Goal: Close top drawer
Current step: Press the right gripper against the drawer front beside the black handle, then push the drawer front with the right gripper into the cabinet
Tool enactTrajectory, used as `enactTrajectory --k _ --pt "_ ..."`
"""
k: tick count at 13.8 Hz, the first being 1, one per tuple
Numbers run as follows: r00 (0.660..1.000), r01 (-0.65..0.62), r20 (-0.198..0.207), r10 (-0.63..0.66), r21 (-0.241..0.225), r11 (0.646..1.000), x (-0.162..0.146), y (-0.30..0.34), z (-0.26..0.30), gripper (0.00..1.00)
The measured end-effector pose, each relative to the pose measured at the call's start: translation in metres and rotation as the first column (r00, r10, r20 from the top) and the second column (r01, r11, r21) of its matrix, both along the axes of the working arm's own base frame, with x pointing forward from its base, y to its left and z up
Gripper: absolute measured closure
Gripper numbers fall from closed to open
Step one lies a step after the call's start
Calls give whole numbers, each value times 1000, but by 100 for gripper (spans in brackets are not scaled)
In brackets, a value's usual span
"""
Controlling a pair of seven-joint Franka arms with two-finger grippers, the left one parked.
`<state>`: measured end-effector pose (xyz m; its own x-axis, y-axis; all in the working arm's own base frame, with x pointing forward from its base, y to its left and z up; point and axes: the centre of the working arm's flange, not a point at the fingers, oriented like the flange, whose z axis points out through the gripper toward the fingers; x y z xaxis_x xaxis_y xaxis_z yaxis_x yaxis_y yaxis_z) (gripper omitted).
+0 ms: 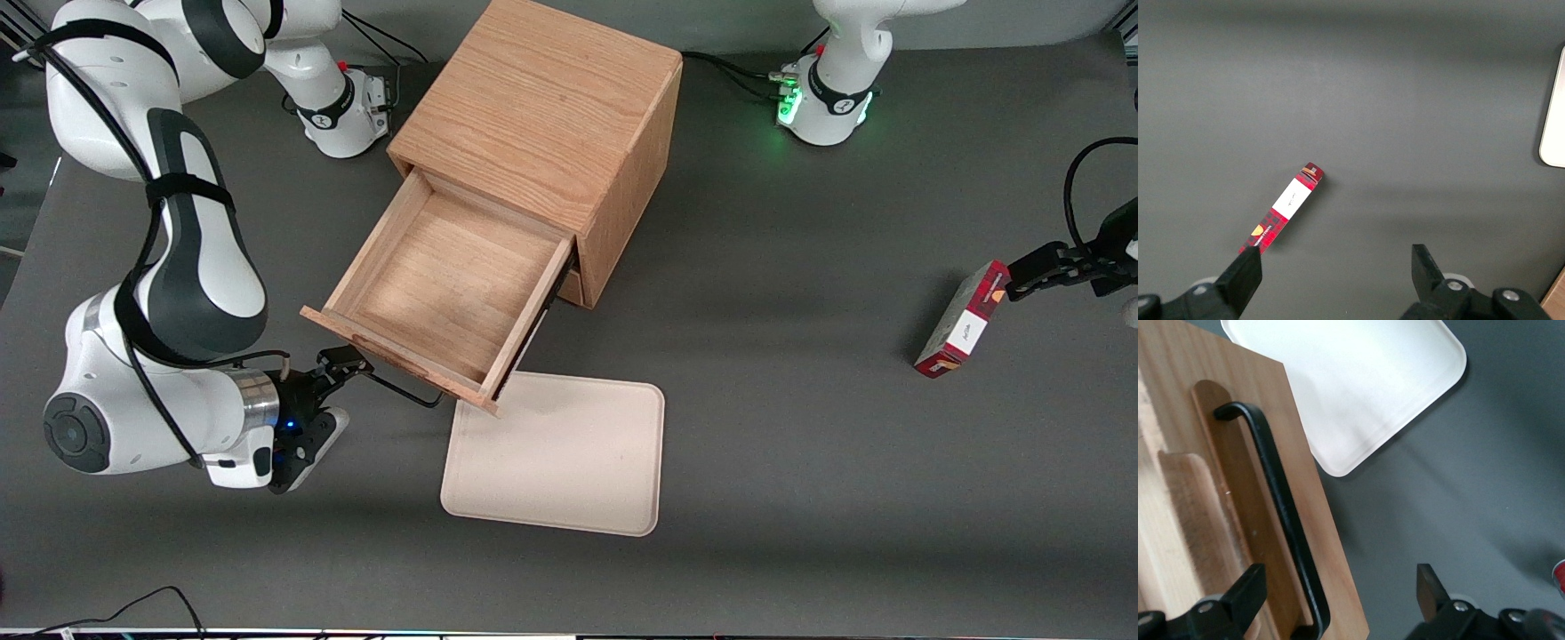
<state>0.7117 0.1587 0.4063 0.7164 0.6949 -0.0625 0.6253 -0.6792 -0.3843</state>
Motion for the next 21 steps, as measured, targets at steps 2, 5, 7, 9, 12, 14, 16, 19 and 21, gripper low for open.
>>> enactTrajectory --k 2,5,7,9,12,14,16,19,21 --pt "1000 -1 -7 1 -1 1000 0 2 -9 0" --pt "1000 -1 -13 1 -2 1000 -1 6 -15 0" --pt "1000 -1 -22 1 -1 1000 -3 8 -21 0" --pt "1000 -2 -27 2 6 1000 -5 15 -30 0" --pt "1000 14 -28 -14 4 1000 -8 22 -41 0" --pt "999 17 -29 -17 0 1000 -10 22 -42 0" --pt "999 18 -30 -19 -3 1000 -13 22 -41 0" --pt "999 20 -35 -21 -8 1000 -20 24 -41 0" --pt "999 32 -41 -31 12 999 -29 28 -41 0"
